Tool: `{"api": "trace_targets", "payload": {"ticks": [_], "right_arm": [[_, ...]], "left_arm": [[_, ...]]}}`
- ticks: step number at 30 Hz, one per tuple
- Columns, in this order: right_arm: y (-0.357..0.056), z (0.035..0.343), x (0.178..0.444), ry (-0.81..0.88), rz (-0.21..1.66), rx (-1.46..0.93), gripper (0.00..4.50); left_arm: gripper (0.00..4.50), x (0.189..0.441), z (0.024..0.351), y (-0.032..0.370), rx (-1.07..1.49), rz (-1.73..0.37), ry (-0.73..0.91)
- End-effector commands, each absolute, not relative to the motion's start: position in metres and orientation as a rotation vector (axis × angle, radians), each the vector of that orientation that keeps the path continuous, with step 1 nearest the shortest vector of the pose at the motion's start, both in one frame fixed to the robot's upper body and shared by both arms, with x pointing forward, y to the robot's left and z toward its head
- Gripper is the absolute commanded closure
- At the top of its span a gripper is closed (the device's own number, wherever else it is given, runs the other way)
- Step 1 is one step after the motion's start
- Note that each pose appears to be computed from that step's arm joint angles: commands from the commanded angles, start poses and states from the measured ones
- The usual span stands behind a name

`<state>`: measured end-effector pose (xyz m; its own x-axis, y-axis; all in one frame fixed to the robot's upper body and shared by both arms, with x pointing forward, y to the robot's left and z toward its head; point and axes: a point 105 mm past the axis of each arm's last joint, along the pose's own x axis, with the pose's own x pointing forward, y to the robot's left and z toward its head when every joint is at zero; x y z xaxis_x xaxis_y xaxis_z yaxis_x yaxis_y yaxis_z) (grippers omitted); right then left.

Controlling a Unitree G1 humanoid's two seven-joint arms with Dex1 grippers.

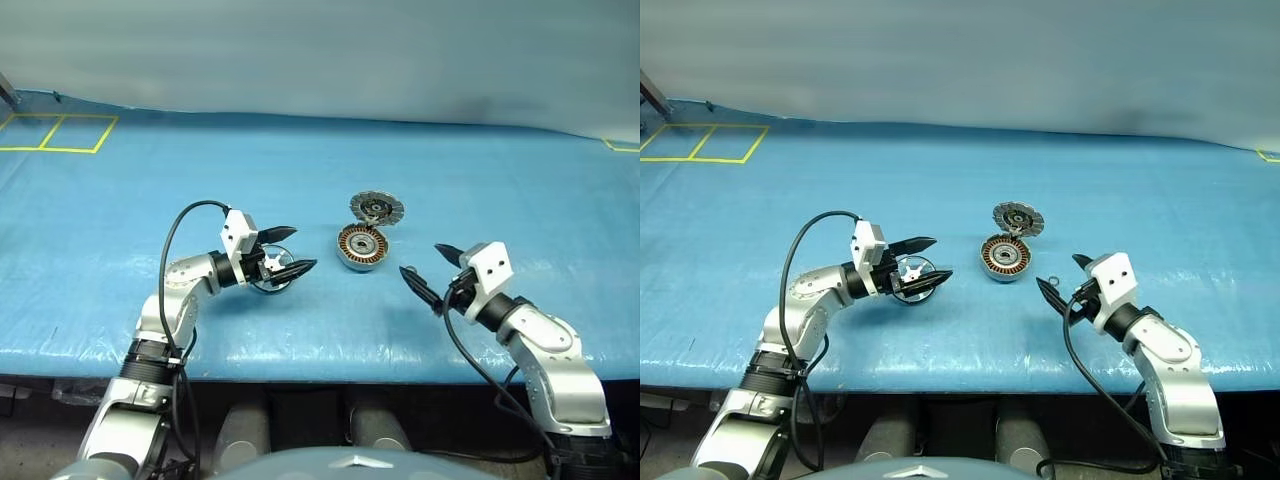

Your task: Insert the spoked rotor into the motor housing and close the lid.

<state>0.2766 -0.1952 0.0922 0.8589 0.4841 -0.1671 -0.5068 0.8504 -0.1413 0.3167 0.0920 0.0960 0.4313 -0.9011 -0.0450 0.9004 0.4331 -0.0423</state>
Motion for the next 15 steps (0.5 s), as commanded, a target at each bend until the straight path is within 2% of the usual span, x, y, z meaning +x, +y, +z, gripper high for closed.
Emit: {"api": "trace_targets", "payload": {"ticks": [1, 15], "right_arm": [[-0.1948, 0.1060, 0.2794, 0.060, 0.510, -0.203, 0.06], [-0.1947, 0.1059, 0.2825, 0.049, 0.498, -0.227, 0.06]], "left_arm": [[0.00, 0.3165, 0.1077, 0.0898, -0.003, -1.123, 0.004], [0.00, 0.3141, 0.1074, 0.0877, -0.005, -1.123, 0.000]]}}
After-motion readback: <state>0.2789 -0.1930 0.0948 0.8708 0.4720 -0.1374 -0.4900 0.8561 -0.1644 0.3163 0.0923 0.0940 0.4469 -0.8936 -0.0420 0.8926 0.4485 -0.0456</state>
